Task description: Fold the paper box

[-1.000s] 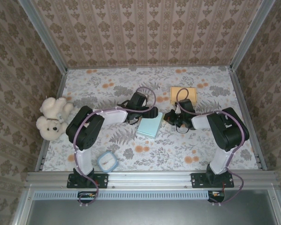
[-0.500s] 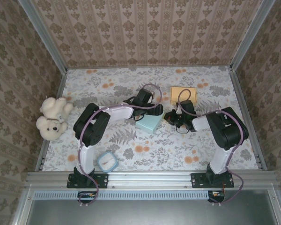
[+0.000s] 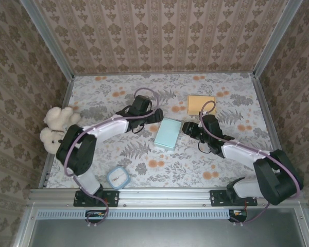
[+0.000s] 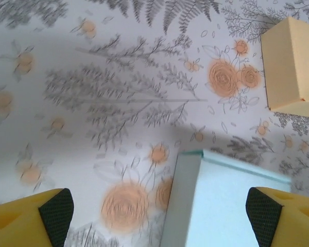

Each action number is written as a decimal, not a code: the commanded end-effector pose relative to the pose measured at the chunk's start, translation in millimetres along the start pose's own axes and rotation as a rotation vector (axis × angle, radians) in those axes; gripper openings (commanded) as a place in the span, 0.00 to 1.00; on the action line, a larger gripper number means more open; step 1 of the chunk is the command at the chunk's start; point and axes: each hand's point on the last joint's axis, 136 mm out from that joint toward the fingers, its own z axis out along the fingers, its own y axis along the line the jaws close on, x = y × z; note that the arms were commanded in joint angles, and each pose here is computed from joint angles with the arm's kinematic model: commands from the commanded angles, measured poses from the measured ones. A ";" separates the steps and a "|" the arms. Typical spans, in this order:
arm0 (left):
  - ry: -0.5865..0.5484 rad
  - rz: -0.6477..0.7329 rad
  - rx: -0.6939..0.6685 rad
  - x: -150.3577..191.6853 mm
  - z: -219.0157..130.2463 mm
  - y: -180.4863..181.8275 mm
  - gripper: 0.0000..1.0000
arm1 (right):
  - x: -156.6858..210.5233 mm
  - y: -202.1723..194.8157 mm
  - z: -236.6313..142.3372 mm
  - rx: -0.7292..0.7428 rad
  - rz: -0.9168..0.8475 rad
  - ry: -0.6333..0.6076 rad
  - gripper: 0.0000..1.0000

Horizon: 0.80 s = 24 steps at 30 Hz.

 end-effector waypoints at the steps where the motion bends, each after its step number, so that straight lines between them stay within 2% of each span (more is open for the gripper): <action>1: 0.047 -0.129 -0.060 32.9 -16.1 15.1 0.91 | -22.6 -14.2 -7.0 0.146 -0.170 -0.059 0.68; 3: 0.072 -0.178 -0.071 50.3 -25.2 16.0 0.91 | -33.0 -5.4 -2.3 0.148 -0.230 -0.046 0.73; 8: 0.119 -0.275 -0.185 89.2 -49.4 23.0 0.92 | -43.8 17.6 26.5 0.083 -0.332 0.017 0.74; 13: 0.129 -0.365 -0.137 118.4 -53.9 12.4 0.91 | -41.4 29.1 57.8 0.031 -0.393 0.102 0.73; 24: 0.098 -0.415 -0.047 124.8 -44.4 -25.5 0.91 | -21.1 28.5 99.2 -0.019 -0.363 0.216 0.72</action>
